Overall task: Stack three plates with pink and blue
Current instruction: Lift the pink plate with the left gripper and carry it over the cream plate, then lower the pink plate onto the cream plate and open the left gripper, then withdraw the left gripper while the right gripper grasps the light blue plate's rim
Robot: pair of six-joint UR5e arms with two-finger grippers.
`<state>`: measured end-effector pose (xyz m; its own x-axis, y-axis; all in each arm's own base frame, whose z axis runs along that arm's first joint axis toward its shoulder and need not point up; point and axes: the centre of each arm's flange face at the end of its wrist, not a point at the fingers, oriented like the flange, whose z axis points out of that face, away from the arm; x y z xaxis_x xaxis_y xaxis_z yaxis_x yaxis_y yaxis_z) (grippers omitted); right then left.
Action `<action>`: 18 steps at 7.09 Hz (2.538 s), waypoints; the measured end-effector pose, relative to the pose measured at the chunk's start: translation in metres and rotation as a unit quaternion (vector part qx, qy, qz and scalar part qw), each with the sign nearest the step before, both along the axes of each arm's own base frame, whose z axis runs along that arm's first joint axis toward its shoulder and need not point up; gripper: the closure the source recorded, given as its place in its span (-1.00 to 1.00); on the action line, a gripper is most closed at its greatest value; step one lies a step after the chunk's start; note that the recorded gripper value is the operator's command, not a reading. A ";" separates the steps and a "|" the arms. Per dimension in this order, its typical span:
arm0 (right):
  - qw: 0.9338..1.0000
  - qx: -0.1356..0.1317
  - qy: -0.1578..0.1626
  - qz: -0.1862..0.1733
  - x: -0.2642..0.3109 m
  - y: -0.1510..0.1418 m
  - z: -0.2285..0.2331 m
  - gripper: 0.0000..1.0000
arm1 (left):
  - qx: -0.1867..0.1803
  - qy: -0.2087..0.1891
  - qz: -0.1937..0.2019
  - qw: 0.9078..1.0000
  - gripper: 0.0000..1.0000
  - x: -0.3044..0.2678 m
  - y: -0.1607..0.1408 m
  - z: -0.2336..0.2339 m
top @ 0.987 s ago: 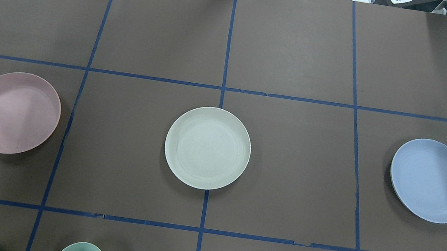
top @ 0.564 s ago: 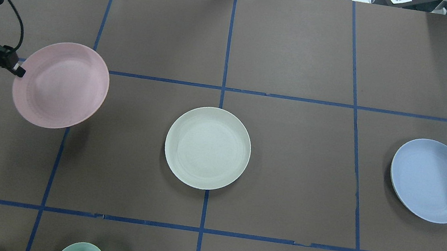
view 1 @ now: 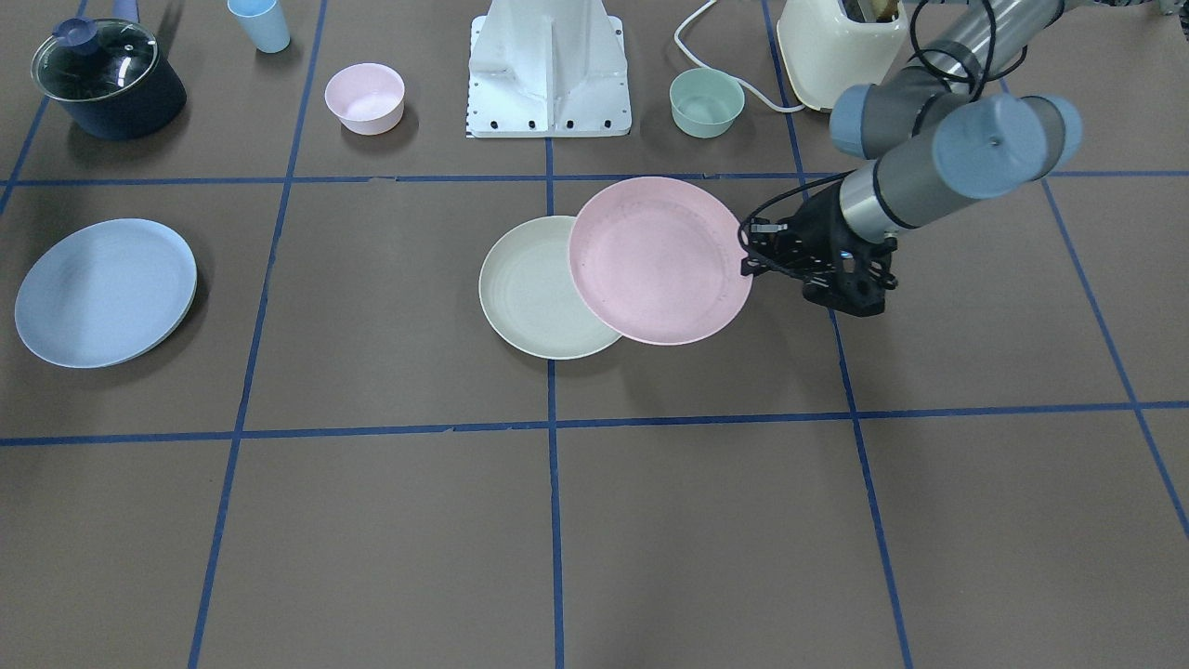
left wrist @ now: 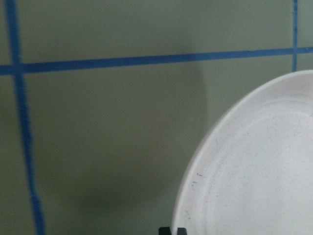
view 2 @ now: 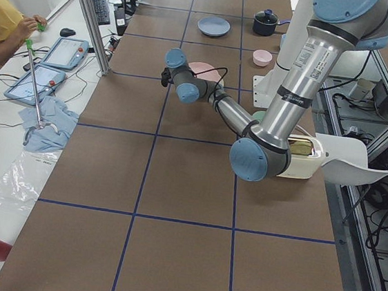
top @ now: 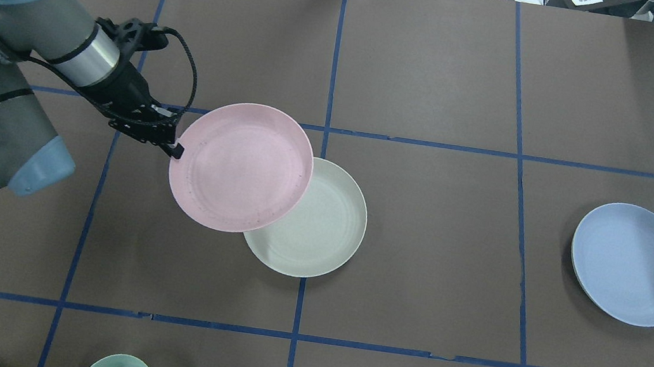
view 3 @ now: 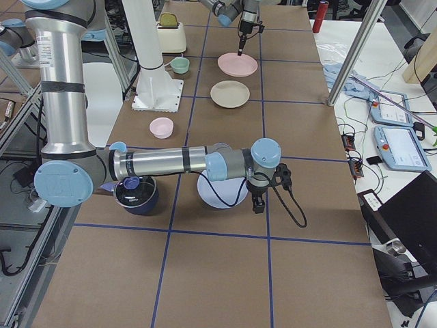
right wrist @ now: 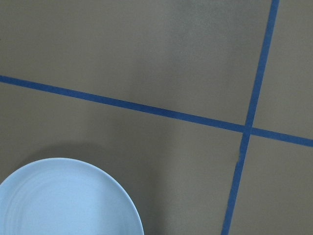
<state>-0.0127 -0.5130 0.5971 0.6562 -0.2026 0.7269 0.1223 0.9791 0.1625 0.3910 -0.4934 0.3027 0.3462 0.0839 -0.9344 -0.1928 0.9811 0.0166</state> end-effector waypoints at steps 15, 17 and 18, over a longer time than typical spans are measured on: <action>0.996 -0.016 -0.044 -0.074 -0.116 0.045 0.082 -0.21 | 0.024 0.045 -0.081 0.995 -1.00 -0.012 -0.017 -0.096; 0.996 -0.008 -0.046 -0.072 -0.121 0.050 0.103 1.00 | 0.023 0.044 -0.083 0.995 -1.00 -0.016 -0.017 -0.094; 0.996 -0.008 -0.048 -0.072 -0.122 0.050 0.105 1.00 | 0.022 0.042 -0.084 0.995 -1.00 -0.017 -0.017 -0.092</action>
